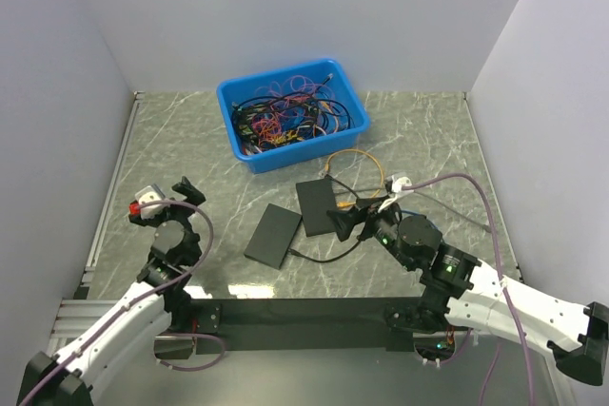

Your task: Insert the plug into the switch port

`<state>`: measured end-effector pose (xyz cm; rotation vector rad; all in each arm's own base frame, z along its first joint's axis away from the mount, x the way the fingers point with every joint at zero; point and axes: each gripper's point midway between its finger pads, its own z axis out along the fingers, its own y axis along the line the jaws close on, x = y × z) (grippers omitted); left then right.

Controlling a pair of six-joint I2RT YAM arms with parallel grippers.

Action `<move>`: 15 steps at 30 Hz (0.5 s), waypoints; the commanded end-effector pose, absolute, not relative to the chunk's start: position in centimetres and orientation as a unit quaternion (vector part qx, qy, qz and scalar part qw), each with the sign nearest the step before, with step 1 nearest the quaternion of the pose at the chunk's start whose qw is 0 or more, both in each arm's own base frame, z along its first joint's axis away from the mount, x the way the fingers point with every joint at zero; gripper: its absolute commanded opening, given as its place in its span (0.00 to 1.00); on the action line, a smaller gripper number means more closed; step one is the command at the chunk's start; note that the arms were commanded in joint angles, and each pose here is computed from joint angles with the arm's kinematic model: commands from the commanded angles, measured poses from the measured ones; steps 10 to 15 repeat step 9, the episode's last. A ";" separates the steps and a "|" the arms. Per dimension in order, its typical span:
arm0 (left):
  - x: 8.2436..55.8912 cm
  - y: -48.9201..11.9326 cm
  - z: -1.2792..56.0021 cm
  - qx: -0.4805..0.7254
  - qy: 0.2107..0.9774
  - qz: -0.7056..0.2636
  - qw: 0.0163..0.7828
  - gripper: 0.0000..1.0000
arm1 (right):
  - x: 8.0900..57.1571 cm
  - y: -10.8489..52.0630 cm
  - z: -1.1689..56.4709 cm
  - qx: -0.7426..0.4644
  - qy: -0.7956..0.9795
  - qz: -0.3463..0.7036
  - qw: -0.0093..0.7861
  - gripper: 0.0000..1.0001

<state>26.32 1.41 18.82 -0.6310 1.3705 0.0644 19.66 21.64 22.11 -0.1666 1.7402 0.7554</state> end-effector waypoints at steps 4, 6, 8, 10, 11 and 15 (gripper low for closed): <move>26.5 4.2 18.5 -0.327 0.591 0.080 0.733 0.97 | 18.6 22.5 23.6 -0.106 0.725 0.353 0.581 0.97; 27.0 5.0 17.7 -0.332 0.594 0.082 0.728 0.98 | 18.6 22.3 23.9 -0.101 0.720 0.355 0.588 0.97; 27.3 5.7 17.3 -0.337 0.595 0.084 0.725 0.99 | 18.6 22.3 24.1 -0.100 0.717 0.357 0.590 0.97; 27.6 6.3 17.4 -0.341 0.589 0.083 0.728 0.99 | 18.6 22.3 24.1 -0.101 0.716 0.359 0.590 0.97; 27.6 6.3 17.4 -0.341 0.589 0.083 0.728 0.99 | 18.6 22.3 24.1 -0.101 0.716 0.359 0.590 0.97; 27.6 6.3 17.4 -0.341 0.589 0.083 0.728 0.99 | 18.6 22.3 24.1 -0.101 0.716 0.359 0.590 0.97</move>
